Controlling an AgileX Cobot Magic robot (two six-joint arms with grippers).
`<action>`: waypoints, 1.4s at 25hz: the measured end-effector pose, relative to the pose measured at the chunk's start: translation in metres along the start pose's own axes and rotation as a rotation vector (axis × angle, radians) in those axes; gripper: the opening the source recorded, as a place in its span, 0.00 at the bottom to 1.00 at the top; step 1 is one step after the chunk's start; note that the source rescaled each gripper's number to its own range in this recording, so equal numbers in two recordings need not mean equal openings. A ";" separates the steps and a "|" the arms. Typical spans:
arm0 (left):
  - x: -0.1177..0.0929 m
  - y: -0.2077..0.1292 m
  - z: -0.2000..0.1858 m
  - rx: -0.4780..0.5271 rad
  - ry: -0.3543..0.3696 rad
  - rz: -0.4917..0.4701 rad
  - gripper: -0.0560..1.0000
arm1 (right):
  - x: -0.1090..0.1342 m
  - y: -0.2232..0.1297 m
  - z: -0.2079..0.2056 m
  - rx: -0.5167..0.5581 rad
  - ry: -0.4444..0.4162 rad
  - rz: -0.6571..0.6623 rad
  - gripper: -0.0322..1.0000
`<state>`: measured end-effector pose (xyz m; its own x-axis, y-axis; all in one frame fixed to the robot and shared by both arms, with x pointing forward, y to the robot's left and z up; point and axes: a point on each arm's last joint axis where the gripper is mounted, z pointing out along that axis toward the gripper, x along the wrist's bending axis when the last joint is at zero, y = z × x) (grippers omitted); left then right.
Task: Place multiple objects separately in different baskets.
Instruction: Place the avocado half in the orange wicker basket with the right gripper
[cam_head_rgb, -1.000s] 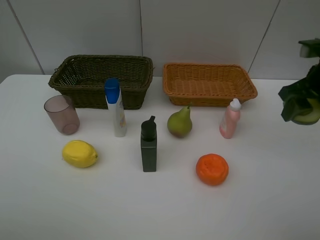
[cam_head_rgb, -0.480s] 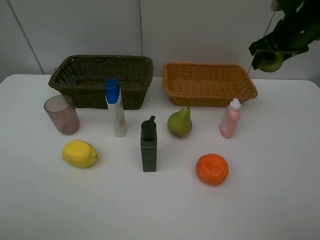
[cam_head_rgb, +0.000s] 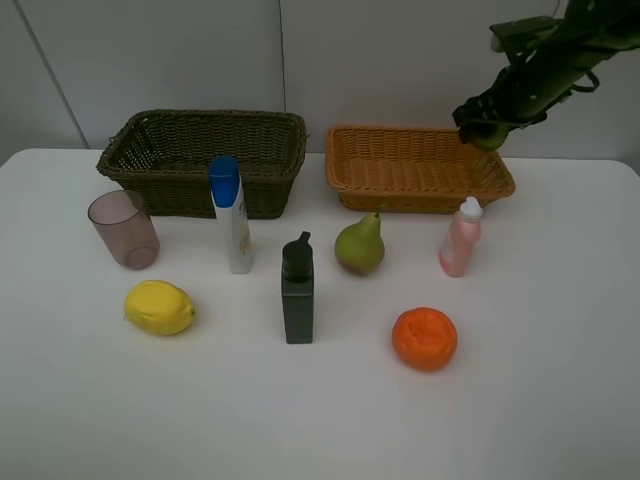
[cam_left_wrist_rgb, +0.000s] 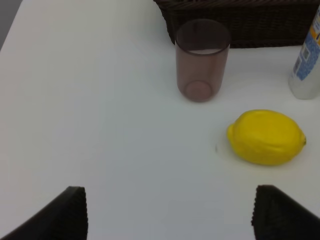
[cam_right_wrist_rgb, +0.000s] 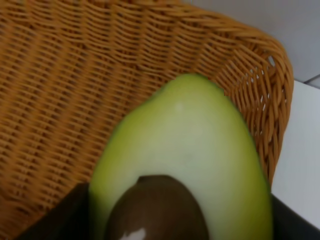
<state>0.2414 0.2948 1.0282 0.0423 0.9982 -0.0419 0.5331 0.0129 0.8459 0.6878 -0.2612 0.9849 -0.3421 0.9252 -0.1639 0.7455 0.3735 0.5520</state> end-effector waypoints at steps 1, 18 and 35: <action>0.000 0.000 0.000 0.000 0.000 0.000 0.89 | 0.000 -0.001 0.006 -0.005 -0.002 0.000 0.48; 0.000 0.000 0.000 0.000 0.000 0.000 0.89 | 0.003 -0.015 0.061 -0.034 -0.018 0.000 0.48; 0.000 0.000 0.000 0.000 0.000 0.000 0.89 | 0.003 -0.014 0.061 -0.048 -0.023 0.005 0.59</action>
<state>0.2414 0.2948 1.0282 0.0423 0.9982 -0.0419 0.5331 0.0129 0.8459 0.7111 -0.2599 0.9270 -0.3253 0.9284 -0.1794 0.7185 0.3660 0.5915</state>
